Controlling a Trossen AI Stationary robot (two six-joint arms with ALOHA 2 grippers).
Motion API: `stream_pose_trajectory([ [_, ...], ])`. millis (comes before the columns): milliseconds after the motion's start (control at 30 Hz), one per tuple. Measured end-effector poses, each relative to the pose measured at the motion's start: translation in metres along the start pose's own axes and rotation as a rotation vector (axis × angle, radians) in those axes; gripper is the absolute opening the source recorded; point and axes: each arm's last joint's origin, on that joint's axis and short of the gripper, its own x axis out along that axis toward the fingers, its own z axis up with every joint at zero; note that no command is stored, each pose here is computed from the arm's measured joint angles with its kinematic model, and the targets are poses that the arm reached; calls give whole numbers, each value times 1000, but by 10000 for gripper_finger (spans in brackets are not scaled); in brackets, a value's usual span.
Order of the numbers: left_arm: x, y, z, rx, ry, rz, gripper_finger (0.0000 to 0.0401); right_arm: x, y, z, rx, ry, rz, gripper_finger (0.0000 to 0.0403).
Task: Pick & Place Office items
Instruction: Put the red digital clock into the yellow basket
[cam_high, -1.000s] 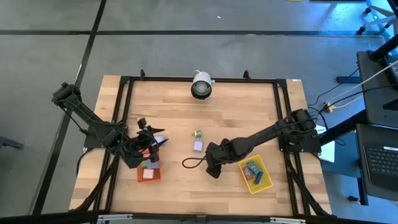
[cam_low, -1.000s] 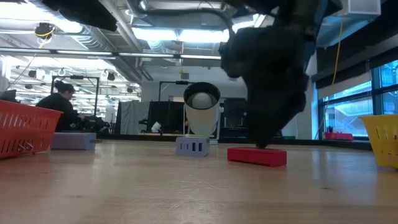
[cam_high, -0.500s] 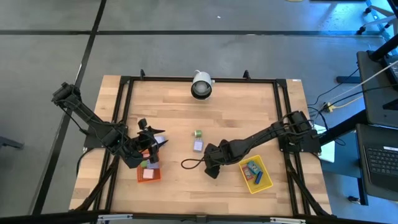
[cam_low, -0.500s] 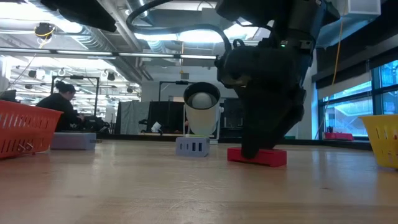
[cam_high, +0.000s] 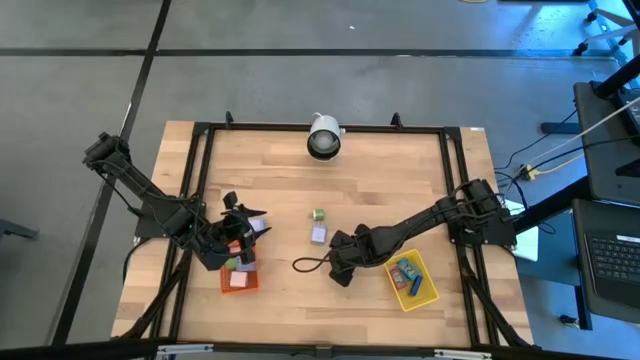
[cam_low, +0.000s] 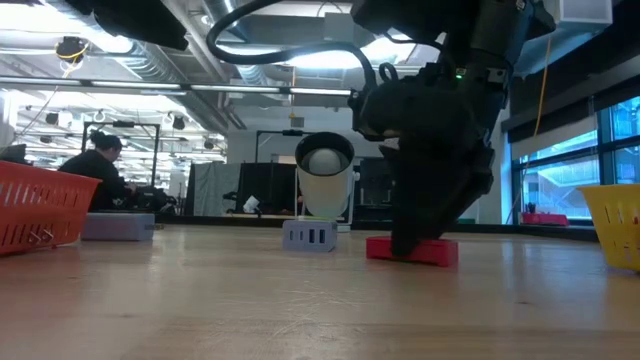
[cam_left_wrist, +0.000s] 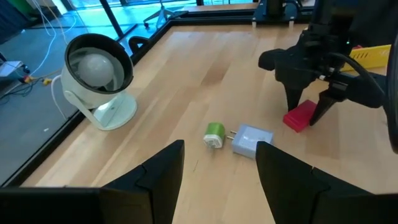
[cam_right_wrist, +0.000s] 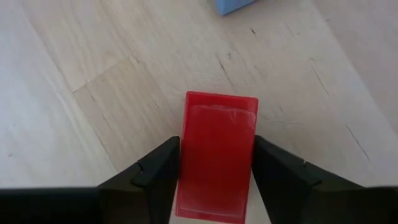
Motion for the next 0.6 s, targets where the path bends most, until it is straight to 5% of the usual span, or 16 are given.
stream_pose_trajectory([
  [600,0,-3,3,-13,-3,-51,196,0,1,0,-38,-4,6,161],
])
